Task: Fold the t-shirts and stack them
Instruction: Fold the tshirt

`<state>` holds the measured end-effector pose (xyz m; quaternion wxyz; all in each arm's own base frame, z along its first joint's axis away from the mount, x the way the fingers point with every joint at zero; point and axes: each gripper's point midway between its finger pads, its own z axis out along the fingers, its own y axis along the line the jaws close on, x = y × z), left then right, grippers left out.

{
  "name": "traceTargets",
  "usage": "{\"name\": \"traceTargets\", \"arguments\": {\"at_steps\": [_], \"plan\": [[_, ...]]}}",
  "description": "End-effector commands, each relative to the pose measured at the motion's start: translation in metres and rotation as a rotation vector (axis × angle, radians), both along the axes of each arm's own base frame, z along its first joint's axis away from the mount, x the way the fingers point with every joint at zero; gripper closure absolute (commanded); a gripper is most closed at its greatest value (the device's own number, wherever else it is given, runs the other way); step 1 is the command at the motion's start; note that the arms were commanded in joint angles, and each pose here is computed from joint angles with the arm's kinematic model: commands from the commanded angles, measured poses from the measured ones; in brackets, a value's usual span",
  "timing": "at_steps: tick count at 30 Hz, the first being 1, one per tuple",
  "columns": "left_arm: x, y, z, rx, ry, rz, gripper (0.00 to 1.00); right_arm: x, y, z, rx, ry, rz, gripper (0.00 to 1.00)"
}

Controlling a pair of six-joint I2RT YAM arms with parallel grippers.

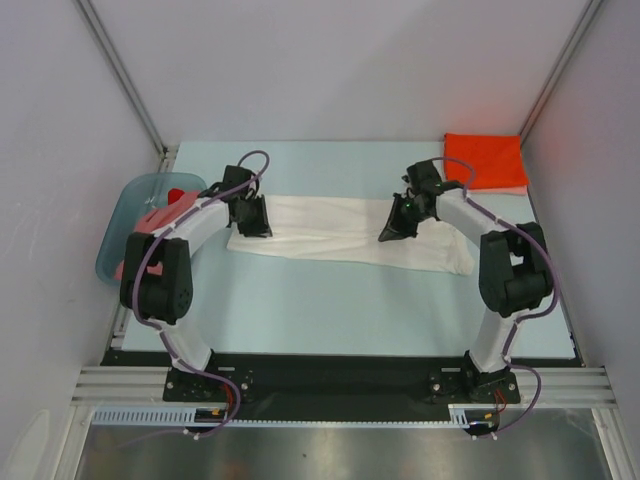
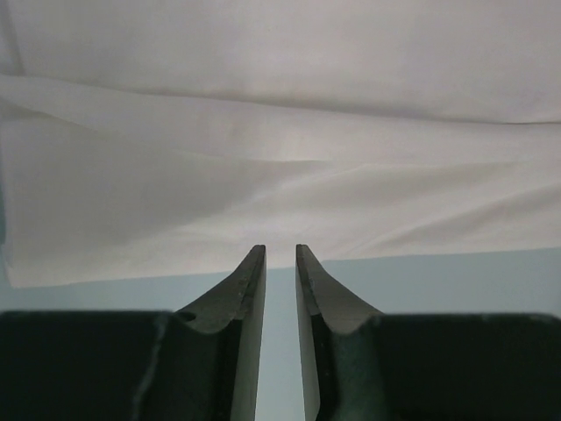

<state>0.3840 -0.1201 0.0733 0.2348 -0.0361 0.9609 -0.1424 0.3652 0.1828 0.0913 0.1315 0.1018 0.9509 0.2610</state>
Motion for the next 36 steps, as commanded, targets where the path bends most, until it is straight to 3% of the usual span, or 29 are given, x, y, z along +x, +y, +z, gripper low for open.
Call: {"name": "traceTargets", "arguments": {"at_steps": [1, 12, 19, 27, 31, 36], "plan": [[0.006, 0.002, -0.02, 0.002, 0.007, -0.012, 0.74, 0.023, 0.034, -0.011, 0.017, -0.051, -0.007, 0.99], [0.014, 0.017, -0.053, 0.0, 0.08, 0.031, 0.76, 0.049, 0.055, -0.056, -0.073, -0.038, -0.035, 1.0], [0.001, 0.034, -0.073, 0.023, 0.142, 0.066, 0.78, 0.077, 0.055, -0.063, -0.111, -0.068, -0.059, 1.0], [-0.004, 0.038, -0.074, 0.017, 0.156, 0.072, 0.79, 0.137, 0.057, -0.052, -0.102, -0.12, -0.125, 1.0], [0.007, 0.04, -0.042, 0.022, 0.071, 0.08, 0.76, 0.148, 0.056, -0.036, -0.125, -0.138, -0.094, 1.0], [0.022, 0.046, 0.027, 0.035, -0.101, 0.095, 0.63, 0.143, 0.046, 0.025, -0.188, -0.268, -0.028, 0.98]]}}
